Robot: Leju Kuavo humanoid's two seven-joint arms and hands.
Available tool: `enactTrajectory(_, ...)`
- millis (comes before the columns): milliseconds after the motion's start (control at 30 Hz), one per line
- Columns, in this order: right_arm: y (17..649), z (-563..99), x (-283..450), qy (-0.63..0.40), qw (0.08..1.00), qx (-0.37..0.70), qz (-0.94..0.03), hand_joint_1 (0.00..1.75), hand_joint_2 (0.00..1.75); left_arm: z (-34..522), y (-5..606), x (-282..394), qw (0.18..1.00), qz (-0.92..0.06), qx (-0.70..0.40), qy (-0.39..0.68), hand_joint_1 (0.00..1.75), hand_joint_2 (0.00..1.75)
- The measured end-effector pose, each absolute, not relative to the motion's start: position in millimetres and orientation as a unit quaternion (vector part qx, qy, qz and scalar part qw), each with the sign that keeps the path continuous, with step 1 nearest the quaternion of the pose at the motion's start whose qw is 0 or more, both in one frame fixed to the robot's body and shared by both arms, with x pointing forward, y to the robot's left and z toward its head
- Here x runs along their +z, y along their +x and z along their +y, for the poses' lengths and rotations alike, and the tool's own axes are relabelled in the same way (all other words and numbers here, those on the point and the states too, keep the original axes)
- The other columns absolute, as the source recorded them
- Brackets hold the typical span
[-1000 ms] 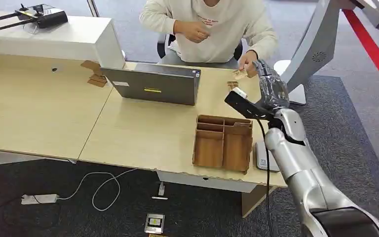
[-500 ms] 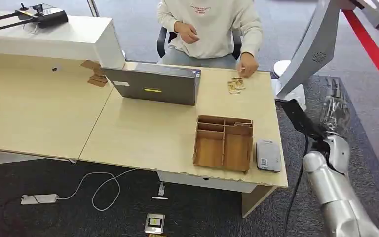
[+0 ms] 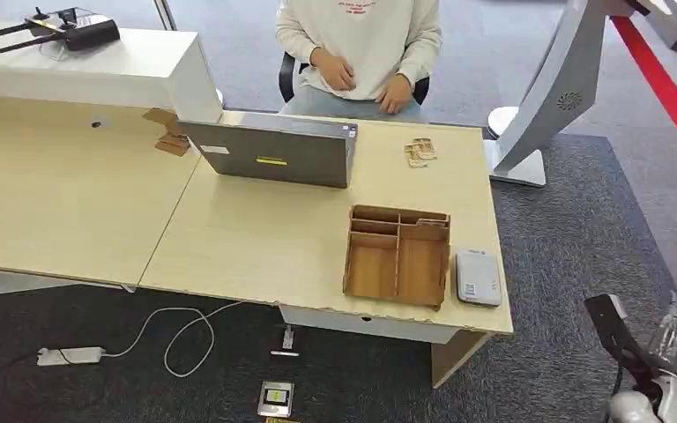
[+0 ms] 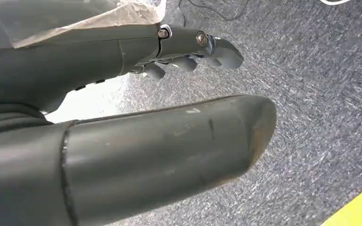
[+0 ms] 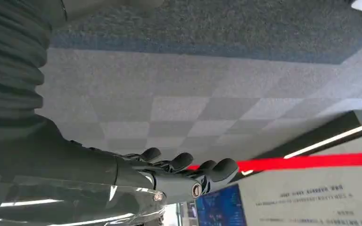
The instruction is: Pass the card to the sensor for recognition and then transmit it.
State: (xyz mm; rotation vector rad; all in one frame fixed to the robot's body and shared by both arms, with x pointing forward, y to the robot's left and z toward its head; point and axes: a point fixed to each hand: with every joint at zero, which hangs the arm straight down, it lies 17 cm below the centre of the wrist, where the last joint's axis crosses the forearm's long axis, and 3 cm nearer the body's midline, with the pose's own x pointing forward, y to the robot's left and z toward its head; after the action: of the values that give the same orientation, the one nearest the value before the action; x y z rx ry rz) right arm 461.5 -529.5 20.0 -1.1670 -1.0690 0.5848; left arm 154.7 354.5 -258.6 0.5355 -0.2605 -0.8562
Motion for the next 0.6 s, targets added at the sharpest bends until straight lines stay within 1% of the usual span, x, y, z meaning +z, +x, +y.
enactTrajectory(200, 466.5, -503.6, 3.1, -0.482, 0.690, 0.255, -0.477, 0.00, 1.75, 349.0, 159.2, -258.0, 0.865, -0.133, -0.412, 0.253, 0.00, 0.00)
enactTrajectory(600, 486.6, -468.0, 8.4, -0.427, 0.719, 0.204, -0.508, 0.00, 1.75, 345.4, 162.5, -257.5, 0.858, -0.142, -0.425, 0.251, 0.00, 0.00)
